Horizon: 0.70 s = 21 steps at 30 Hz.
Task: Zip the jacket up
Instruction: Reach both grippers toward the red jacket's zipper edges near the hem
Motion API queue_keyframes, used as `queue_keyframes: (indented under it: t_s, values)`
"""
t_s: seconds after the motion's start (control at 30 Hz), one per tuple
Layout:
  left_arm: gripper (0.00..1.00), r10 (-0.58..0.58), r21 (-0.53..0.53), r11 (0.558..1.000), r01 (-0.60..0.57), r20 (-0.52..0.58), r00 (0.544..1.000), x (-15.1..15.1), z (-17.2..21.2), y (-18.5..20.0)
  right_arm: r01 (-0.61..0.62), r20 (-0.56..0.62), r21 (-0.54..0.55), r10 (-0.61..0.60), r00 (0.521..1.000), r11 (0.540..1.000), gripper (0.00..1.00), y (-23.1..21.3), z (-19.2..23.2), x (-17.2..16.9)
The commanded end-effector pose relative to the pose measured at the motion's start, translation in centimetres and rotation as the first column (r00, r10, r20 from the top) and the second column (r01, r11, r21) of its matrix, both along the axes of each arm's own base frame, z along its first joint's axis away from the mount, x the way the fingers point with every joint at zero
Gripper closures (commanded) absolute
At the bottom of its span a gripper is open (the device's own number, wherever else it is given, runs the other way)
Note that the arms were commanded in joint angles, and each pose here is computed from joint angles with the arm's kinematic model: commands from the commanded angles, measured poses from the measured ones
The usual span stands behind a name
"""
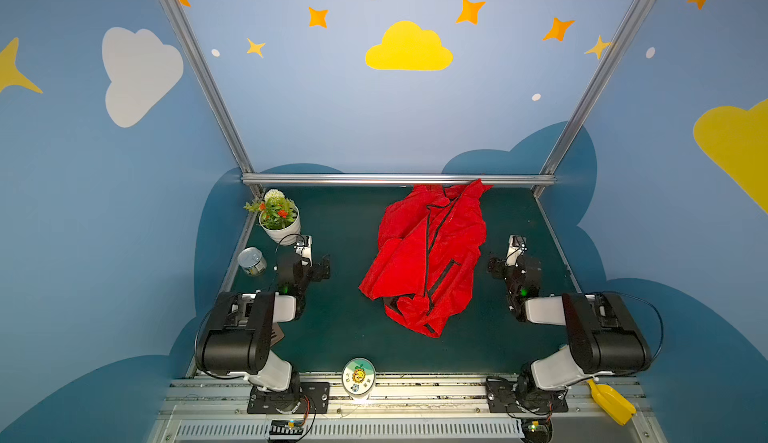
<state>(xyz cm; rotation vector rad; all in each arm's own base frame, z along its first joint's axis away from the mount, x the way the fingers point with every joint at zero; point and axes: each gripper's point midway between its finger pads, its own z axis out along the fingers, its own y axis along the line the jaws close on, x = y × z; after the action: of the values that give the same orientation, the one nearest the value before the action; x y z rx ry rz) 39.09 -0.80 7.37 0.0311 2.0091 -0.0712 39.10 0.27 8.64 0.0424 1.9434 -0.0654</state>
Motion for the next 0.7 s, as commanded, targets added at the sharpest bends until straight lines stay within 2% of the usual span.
queue_keyframes:
  t_s: [0.0, 0.6, 0.67]
  values:
    - [0.01, -0.005, 0.004, 1.0, 0.005, 0.019, 1.0, 0.28, 0.78, 0.04, -0.008, 0.014, -0.002, 0.008, 1.0, 1.0, 0.12, 0.23, 0.57, 0.24]
    - [0.01, -0.011, -0.014, 1.0, 0.011, 0.015, 1.0, 0.36, 0.78, 0.17, -0.007, 0.012, -0.002, 0.007, 1.0, 1.0, 0.12, 0.17, 0.49, 0.2]
    - [0.01, -0.01, -0.02, 1.0, 0.011, 0.018, 1.0, 0.35, 0.84, 0.26, -0.008, 0.013, 0.001, 0.008, 1.0, 1.0, 0.09, 0.16, 0.52, 0.21]
